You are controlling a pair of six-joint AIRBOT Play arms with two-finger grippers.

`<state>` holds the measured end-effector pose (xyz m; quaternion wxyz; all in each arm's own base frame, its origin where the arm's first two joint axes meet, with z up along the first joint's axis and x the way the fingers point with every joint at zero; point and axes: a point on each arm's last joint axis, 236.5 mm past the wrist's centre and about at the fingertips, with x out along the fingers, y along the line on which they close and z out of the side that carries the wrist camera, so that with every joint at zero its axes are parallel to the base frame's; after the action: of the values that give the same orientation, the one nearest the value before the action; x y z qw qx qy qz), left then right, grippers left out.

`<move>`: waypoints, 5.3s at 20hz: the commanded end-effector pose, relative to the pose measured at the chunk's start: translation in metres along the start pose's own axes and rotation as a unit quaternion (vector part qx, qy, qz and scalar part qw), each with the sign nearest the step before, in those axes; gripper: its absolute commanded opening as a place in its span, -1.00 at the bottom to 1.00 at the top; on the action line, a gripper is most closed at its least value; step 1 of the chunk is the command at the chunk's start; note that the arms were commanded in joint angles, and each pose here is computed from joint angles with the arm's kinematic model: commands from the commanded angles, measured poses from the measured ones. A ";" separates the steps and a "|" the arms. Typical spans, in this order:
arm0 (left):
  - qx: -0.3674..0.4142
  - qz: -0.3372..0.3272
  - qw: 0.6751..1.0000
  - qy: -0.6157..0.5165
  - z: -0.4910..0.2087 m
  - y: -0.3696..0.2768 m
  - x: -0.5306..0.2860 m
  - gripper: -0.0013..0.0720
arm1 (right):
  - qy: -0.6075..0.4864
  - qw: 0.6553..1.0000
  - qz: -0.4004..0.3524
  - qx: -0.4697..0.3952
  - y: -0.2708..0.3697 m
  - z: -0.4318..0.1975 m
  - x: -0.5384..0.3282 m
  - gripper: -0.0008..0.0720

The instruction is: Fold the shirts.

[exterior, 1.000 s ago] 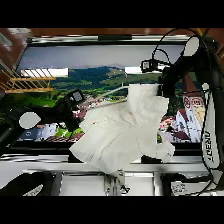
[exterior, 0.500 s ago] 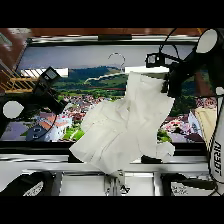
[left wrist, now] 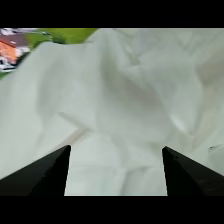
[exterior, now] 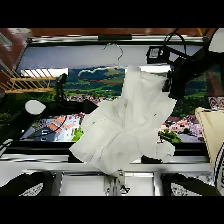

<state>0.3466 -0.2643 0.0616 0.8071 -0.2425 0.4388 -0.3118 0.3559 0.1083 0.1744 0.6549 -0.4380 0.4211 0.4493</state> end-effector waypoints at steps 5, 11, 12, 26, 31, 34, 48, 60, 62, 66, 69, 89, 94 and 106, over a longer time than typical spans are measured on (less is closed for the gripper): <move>-0.190 -0.107 0.976 -0.013 -0.006 -0.026 0.070 0.90 | 0.020 1.000 -0.023 -0.001 0.008 0.009 -0.009 -0.80; -0.245 -0.157 0.956 -0.024 -0.002 -0.034 0.088 0.89 | 0.018 0.999 -0.026 0.022 0.008 0.009 -0.011 -0.80; -0.257 -0.165 0.952 -0.030 -0.001 -0.037 0.091 0.88 | 0.018 0.999 -0.026 0.027 0.008 0.009 -0.011 -0.80; -0.257 -0.192 0.934 -0.160 0.094 -0.003 0.067 -0.84 | 0.032 0.996 -0.036 0.077 0.005 0.001 -0.012 -0.80; -0.234 -0.187 0.924 -0.238 0.150 0.020 0.002 -0.84 | 0.008 0.994 -0.067 0.080 -0.010 0.011 -0.015 -0.80; -0.223 -0.178 0.918 -0.275 0.171 0.035 -0.030 -0.84 | -0.032 0.993 -0.084 0.075 -0.014 0.027 -0.022 -0.80; -0.205 -0.212 0.897 -0.330 0.207 0.059 -0.095 -0.84 | -0.097 0.994 -0.024 0.040 0.016 0.060 -0.028 -0.81; -0.160 -0.255 0.888 -0.347 0.230 0.032 -0.126 -0.84 | -0.054 0.996 -0.045 0.049 0.007 0.039 -0.025 -0.81; -0.152 -0.247 0.895 -0.340 0.226 0.032 -0.122 -0.84 | -0.061 0.995 -0.055 0.052 0.002 0.042 -0.026 -0.81; -0.159 -0.221 0.908 -0.319 0.218 0.043 -0.110 -0.84 | -0.064 0.995 -0.057 0.052 0.001 0.043 -0.027 -0.81; -0.162 -0.202 0.912 -0.318 0.217 0.051 -0.105 -0.85 | -0.066 0.995 -0.056 0.052 0.002 0.044 -0.027 -0.81; -0.147 -0.208 0.909 -0.329 0.228 0.047 -0.120 -0.84 | -0.053 0.996 -0.035 0.058 0.012 0.038 -0.025 -0.81; -0.148 -0.206 0.909 -0.330 0.229 0.048 -0.119 -0.84 | -0.076 0.994 -0.042 0.059 0.008 0.049 -0.027 -0.81; -0.106 -0.243 0.903 -0.337 0.229 0.025 -0.131 -0.84 | -0.043 0.994 -0.006 0.103 0.017 0.037 -0.014 -0.81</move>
<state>0.5009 -0.1244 0.2185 0.7748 -0.5271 0.1216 -0.3271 0.3460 0.1458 0.2019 0.7239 -0.3634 0.4097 0.4195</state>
